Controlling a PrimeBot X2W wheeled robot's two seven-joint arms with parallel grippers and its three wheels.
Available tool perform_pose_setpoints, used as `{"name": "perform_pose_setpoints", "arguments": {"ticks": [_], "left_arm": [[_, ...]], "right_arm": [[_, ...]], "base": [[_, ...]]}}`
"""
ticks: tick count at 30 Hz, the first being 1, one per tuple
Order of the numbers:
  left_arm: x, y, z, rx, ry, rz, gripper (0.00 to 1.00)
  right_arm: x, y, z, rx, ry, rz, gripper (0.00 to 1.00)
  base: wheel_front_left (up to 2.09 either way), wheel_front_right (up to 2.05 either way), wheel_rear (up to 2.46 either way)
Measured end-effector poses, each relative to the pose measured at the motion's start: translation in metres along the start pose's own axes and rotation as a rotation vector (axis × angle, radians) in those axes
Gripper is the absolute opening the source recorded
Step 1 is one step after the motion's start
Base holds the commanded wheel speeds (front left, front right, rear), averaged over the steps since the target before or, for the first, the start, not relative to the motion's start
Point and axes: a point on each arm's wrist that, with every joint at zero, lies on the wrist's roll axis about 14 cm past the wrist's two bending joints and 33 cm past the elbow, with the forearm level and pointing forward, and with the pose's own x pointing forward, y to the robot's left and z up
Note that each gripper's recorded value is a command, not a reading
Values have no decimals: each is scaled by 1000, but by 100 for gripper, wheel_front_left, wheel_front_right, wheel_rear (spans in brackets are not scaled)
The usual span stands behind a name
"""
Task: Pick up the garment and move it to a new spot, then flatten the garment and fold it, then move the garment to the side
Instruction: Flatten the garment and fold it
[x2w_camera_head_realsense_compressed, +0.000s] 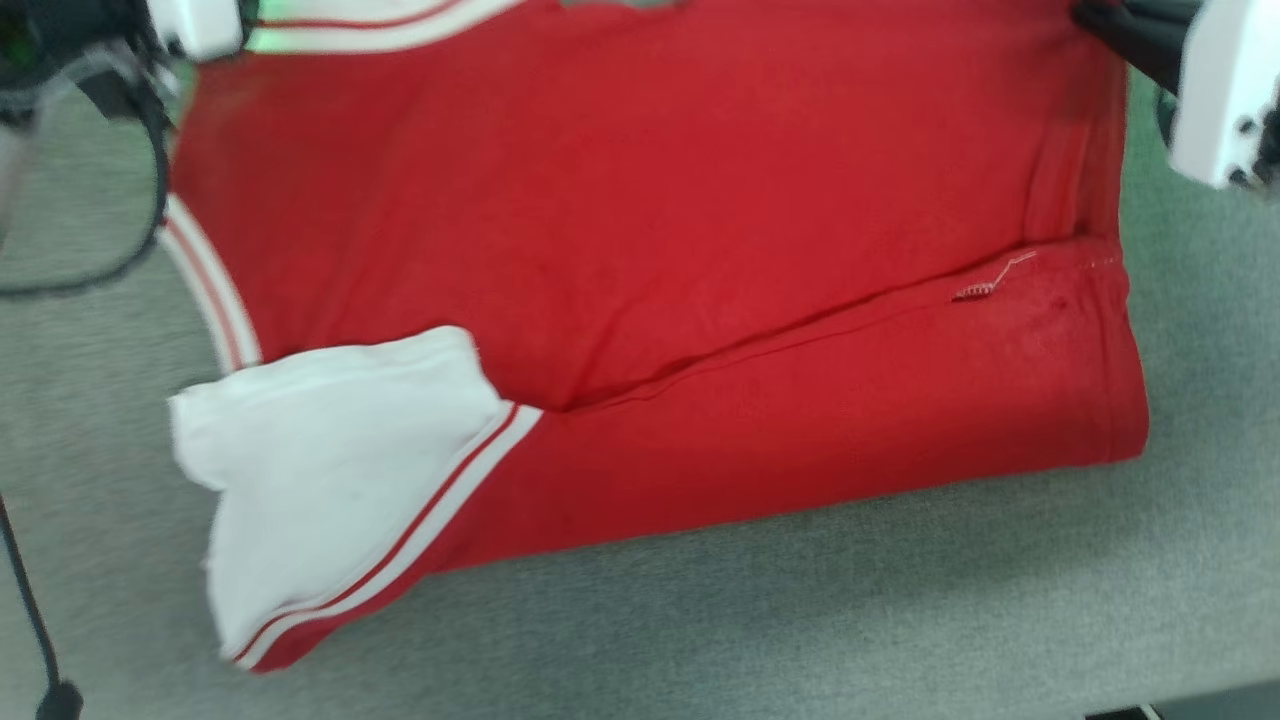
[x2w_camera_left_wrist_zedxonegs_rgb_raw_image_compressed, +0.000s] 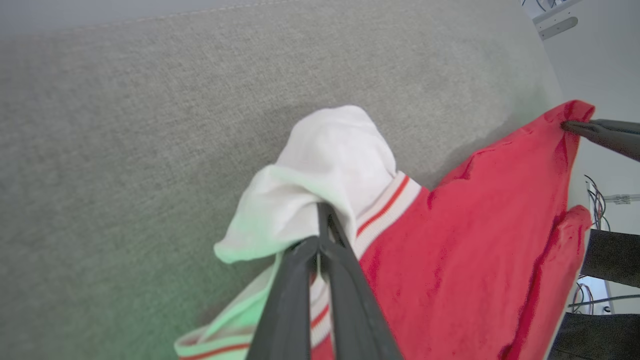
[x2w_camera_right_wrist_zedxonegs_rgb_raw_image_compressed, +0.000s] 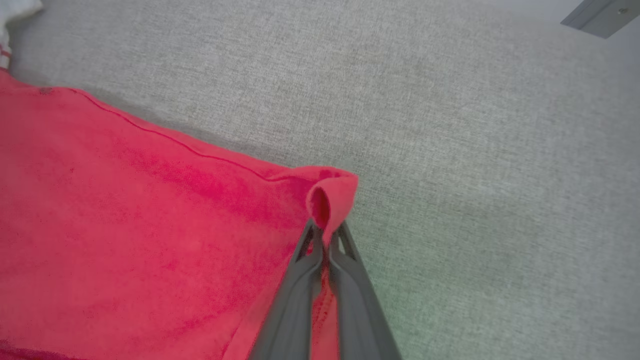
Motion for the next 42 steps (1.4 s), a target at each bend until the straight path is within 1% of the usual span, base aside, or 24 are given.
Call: {"name": "perform_pose_setpoints", "arguments": {"ticks": [3,9,13,14,15,16,17,20,24,26,30,35,37,40,42], "left_arm": [[-25,-18,-8,56,-40,-22,0],[-85,-59,-26,92,-143,-95,0],[-123,-73,-52,129,-168,-96,0],[-130,-76,-60,132,-172,-97,0],[-130,-76,-60,132,-172,-97,0],[-143,-81,-78,136,-173,-97,0],[-143,-81,-78,136,-173,-97,0],[-158,-87,-106,126,-176,-102,0],[-174,-88,-130,85,-216,-95,0],[-178,-87,-140,59,-232,-96,0],[-172,-84,-165,21,-215,-96,0],[-151,-67,-188,35,-157,-57,0],[-139,-65,-192,9,-150,-58,0],[-127,-51,-200,-15,-132,-31,0],[-120,-46,-204,-14,-114,-19,0]], "right_arm": [[-17,2,2,-3,-28,9,0],[-48,9,2,-21,-78,20,0],[-61,21,5,-36,-122,56,0],[-63,28,7,-34,-142,80,0],[-63,28,7,-34,-142,80,0],[-67,32,3,-36,-147,95,0],[-67,32,3,-36,-147,95,0],[-73,30,-17,-55,-120,89,0],[-78,33,-42,-33,-100,107,0],[-81,31,-54,-22,-94,105,0],[-82,34,-73,-8,-79,113,0],[-76,39,-81,-11,-75,121,0],[-72,35,-86,-11,-58,106,0],[-65,32,-99,-2,-13,92,0],[-60,32,-103,13,-2,91,0]], "base": [[0,0,0],[0,0,0],[0,0,0],[0,0,0],[0,0,0],[0,0,0],[0,0,0],[0,0,0],[0,0,0],[0,0,0],[0,0,0],[0,0,0],[0,0,0],[0,0,0],[0,0,0]]}}
